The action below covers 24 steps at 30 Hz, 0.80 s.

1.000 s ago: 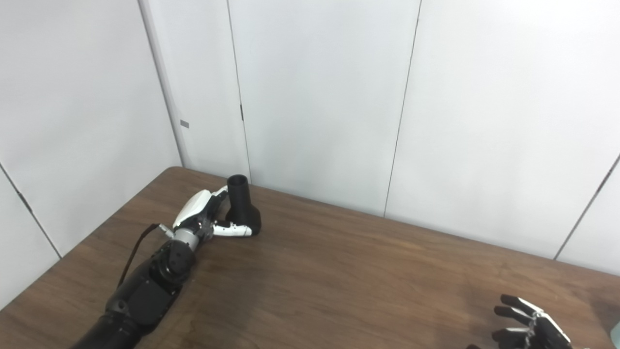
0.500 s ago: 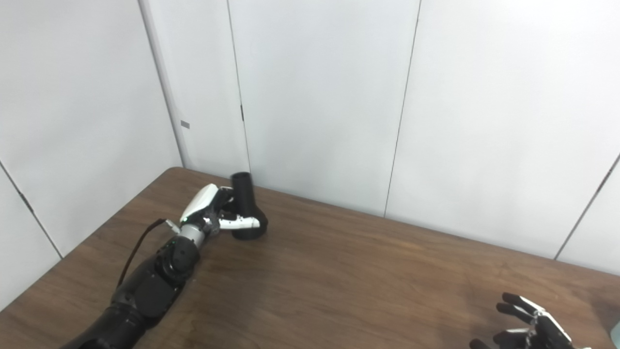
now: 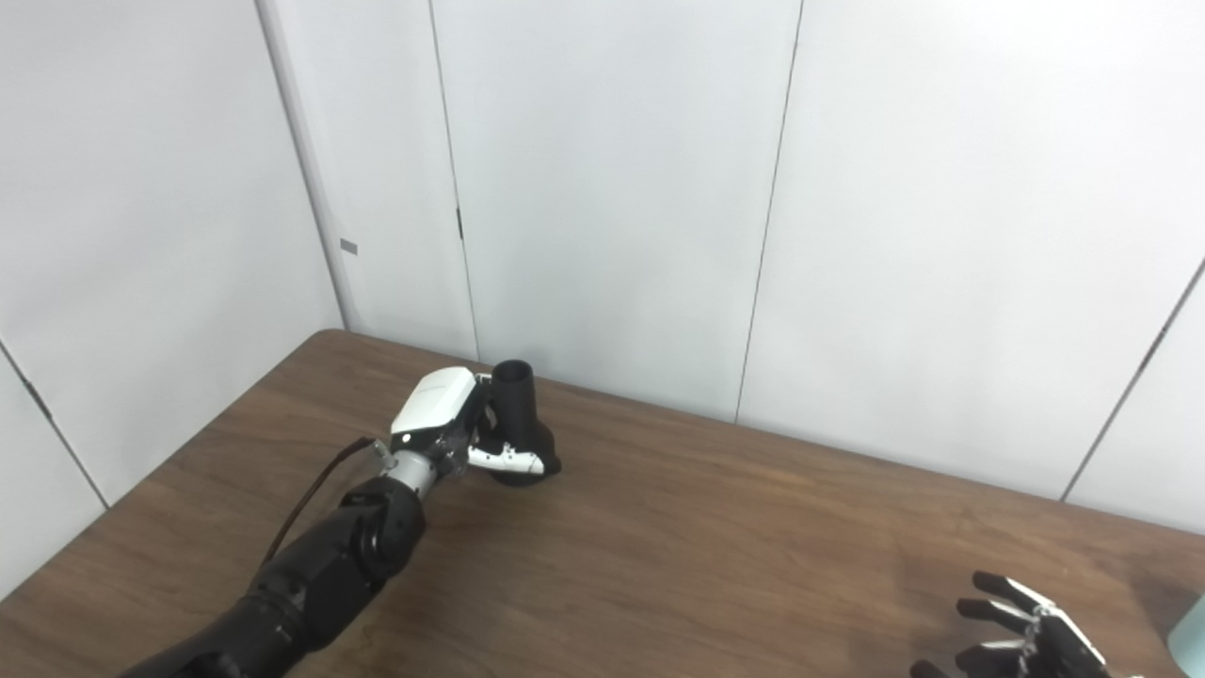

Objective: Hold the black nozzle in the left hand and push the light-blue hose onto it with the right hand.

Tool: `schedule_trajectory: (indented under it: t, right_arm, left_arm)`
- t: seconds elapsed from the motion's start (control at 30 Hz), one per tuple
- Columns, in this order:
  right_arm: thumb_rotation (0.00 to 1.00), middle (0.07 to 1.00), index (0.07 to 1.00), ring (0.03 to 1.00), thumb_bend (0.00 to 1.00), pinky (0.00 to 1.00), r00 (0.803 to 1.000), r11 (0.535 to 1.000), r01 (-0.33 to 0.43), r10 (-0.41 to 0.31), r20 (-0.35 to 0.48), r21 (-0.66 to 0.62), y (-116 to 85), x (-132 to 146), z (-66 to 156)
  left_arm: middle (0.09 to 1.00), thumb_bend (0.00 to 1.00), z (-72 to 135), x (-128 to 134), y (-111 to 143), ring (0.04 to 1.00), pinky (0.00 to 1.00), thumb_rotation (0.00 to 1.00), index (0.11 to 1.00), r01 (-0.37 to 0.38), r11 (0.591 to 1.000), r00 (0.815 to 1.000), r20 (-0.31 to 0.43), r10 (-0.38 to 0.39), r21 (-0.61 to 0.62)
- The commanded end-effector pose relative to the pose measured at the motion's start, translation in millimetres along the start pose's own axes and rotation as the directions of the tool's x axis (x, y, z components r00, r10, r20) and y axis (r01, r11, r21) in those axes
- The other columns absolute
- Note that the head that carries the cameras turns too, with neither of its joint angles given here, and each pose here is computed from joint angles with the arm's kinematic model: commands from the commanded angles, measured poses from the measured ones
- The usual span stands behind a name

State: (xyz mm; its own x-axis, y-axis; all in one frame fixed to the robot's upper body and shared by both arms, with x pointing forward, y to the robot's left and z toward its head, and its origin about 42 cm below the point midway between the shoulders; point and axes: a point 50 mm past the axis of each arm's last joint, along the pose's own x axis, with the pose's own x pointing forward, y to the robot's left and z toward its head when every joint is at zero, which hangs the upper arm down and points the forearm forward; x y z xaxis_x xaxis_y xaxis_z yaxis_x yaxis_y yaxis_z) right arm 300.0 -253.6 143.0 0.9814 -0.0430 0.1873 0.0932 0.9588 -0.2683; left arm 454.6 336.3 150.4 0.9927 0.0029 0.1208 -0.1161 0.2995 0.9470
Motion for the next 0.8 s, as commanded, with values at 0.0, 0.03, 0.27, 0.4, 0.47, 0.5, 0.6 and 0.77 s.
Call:
schedule_trajectory:
  t: [0.0, 0.03, 0.27, 0.4, 0.47, 0.5, 0.6, 0.77]
  right_arm:
    - [0.0, 0.676, 0.727, 0.459, 0.51, 0.39, 0.996, 1.0, 0.013, -0.012, 0.086, -0.011, -4.5, 11.3, 14.6]
    - [0.0, 0.682, 0.727, 0.459, 0.51, 0.38, 0.996, 1.0, 0.013, -0.012, 0.088, -0.012, -3.7, 11.9, 14.2]
    - [0.0, 0.681, 0.717, 0.459, 0.51, 0.38, 0.992, 0.999, 0.021, -0.018, 0.121, -0.027, -0.1, 18.1, 0.3]
    - [0.0, 0.668, 0.707, 0.458, 0.52, 0.36, 0.99, 1.0, 0.025, -0.024, 0.137, -0.007, 0.6, 23.7, -11.9]
    - [0.0, 0.664, 0.701, 0.458, 0.52, 0.36, 0.988, 1.0, 0.03, -0.028, 0.153, -0.011, 0.4, 26.2, -13.7]
    - [0.0, 0.664, 0.699, 0.459, 0.52, 0.36, 0.985, 0.999, 0.035, -0.033, 0.167, -0.011, 0.0, 27.9, -12.5]
    - [0.0, 0.662, 0.686, 0.459, 0.52, 0.36, 0.979, 0.998, 0.052, -0.047, 0.201, -0.023, -1.6, 32.4, -4.5]
    - [0.0, 0.657, 0.686, 0.459, 0.52, 0.36, 0.973, 0.996, 0.067, -0.054, 0.226, -0.052, -9.4, 37.9, 13.7]
  left_arm:
    - [0.437, 0.53, -21.1, -35.2, -41.2, 0.375, 0.25, 0.0, 0.494, 0.158, 0.983, 0.987, -0.023, -0.157, 0.096]
    - [0.427, 0.53, -19.8, -37.3, -42.4, 0.367, 0.24, 0.0, 0.494, 0.151, 0.983, 0.988, -0.003, -0.151, 0.108]
    - [0.438, 0.53, 6.0, -56.6, -52.5, 0.385, 0.27, 0.0, 0.486, 0.16, 0.976, 0.969, 0.163, -0.183, 0.147]
    - [0.466, 0.53, 33.6, -69.5, -58.8, 0.373, 0.28, 0.0, 0.482, 0.184, 0.976, 0.937, 0.278, -0.211, 0.121]
    - [0.47, 0.53, 45.1, -73.5, -60.3, 0.379, 0.28, 0.0, 0.482, 0.196, 0.975, 0.921, 0.322, -0.221, 0.108]
    - [0.471, 0.53, 54.0, -76.4, -61.8, 0.38, 0.28, 0.0, 0.482, 0.201, 0.975, 0.908, 0.355, -0.222, 0.093]
    - [0.472, 0.53, 75.0, -82.9, -65.0, 0.382, 0.29, 0.0, 0.482, 0.221, 0.973, 0.877, 0.423, -0.229, 0.067]
    - [0.456, 0.53, 102.2, -91.6, -69.3, 0.41, 0.29, 0.0, 0.483, 0.246, 0.968, 0.824, 0.513, -0.24, 0.058]
